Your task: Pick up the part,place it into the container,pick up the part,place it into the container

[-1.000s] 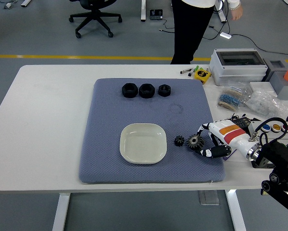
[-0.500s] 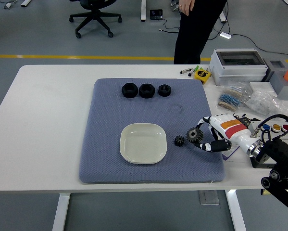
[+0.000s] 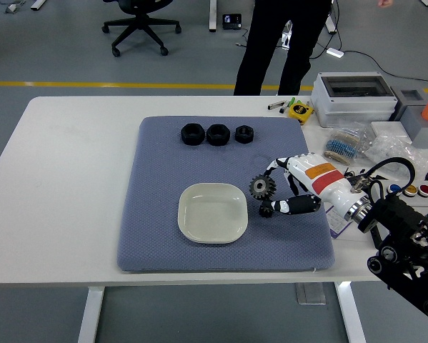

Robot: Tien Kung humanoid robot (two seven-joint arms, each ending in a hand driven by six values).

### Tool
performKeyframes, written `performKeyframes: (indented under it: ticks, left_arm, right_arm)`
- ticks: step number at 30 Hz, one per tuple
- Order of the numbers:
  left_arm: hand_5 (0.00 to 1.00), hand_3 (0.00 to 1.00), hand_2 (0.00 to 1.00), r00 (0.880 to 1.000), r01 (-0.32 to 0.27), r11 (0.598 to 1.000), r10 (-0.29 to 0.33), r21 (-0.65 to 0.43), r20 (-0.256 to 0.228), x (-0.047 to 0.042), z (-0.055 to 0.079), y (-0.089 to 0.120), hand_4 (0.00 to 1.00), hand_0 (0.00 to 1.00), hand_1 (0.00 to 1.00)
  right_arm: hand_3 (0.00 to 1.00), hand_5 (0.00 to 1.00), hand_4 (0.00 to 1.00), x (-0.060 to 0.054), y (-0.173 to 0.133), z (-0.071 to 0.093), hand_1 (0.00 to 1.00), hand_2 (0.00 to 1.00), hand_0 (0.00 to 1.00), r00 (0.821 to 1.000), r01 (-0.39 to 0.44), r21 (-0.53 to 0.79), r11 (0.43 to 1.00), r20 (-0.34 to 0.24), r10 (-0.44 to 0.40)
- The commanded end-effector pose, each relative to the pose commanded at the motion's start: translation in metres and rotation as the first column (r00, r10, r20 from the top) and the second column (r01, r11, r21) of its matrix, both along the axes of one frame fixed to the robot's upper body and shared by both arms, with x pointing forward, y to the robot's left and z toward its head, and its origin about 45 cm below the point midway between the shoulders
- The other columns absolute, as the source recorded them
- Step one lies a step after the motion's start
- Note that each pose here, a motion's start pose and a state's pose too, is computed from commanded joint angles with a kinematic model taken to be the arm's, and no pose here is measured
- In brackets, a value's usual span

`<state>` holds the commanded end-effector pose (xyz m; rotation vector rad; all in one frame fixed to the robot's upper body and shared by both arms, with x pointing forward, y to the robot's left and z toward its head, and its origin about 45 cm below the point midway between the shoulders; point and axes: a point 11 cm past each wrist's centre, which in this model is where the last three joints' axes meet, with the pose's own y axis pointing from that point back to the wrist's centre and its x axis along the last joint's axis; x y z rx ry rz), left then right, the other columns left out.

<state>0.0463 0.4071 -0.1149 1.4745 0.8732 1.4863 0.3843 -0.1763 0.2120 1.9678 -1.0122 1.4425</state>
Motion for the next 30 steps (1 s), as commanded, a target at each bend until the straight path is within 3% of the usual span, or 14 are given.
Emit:
performKeyframes:
  ticks: [7,8,13,14,19,20,25,26,30]
  left_arm:
    - [0.613,0.59,0.71,1.0,0.01,1.0,-0.01,0.004,-0.003,0.0009,0.001,0.001,0.654,0.777,0.72]
    - [0.615,0.59,0.709,1.0,0.009,1.0,-0.009,0.004,-0.002,0.0013,0.001,0.001,0.656,0.777,0.718]
    - [0.615,0.59,0.709,1.0,0.009,1.0,-0.009,0.005,0.0,0.0023,0.001,0.002,0.656,0.777,0.718]
    - [0.614,0.59,0.708,1.0,0.009,1.0,-0.009,0.006,0.0,0.0025,0.001,0.002,0.655,0.777,0.72]
    - [0.614,0.59,0.708,1.0,0.01,1.0,-0.01,0.007,-0.003,0.0021,0.001,0.003,0.655,0.777,0.72]
    - [0.615,0.59,0.708,1.0,0.01,1.0,-0.01,0.007,-0.003,0.0021,0.001,0.003,0.655,0.773,0.719]
    - [0.615,0.59,0.708,1.0,0.012,1.0,-0.012,0.008,-0.004,0.0021,0.001,0.003,0.655,0.773,0.719]
    - [0.614,0.59,0.708,1.0,0.013,1.0,-0.013,0.007,-0.004,0.0021,0.001,0.003,0.654,0.777,0.718]
    - [0.614,0.59,0.708,1.0,0.013,1.0,-0.013,0.007,-0.005,0.0022,0.001,0.003,0.654,0.777,0.718]
  right_arm:
    - [0.478,0.355,0.778,0.002,0.052,0.002,0.041,0.13,0.002,0.997,-0.051,-0.064,0.997,0.052,0.054]
    - [0.493,0.414,0.714,0.003,0.057,0.002,0.072,0.188,0.027,0.997,-0.047,-0.08,0.996,0.059,0.051]
    - [0.493,0.414,0.714,0.01,0.069,-0.001,0.072,0.188,0.027,0.997,-0.031,-0.158,0.987,0.071,0.043]
    - [0.549,0.584,0.996,0.012,0.07,-0.002,0.197,0.366,0.105,0.997,-0.024,-0.174,0.984,0.074,0.037]
    - [0.549,0.584,0.996,0.015,0.073,-0.009,0.197,0.366,0.105,0.998,-0.004,-0.234,0.972,0.064,0.019]
    - [0.813,0.755,0.998,0.015,0.073,-0.01,0.329,0.633,0.194,0.998,-0.003,-0.238,0.971,0.062,0.018]
    - [0.813,0.755,0.998,0.013,0.073,-0.012,0.329,0.633,0.194,0.998,-0.014,-0.247,0.969,0.055,0.029]
    - [0.913,0.798,0.998,0.013,0.073,-0.012,0.367,0.735,0.226,0.998,-0.016,-0.246,0.969,0.055,0.03]
    - [0.913,0.798,0.998,0.014,0.07,-0.01,0.367,0.735,0.226,0.998,-0.004,-0.237,0.971,0.063,0.019]
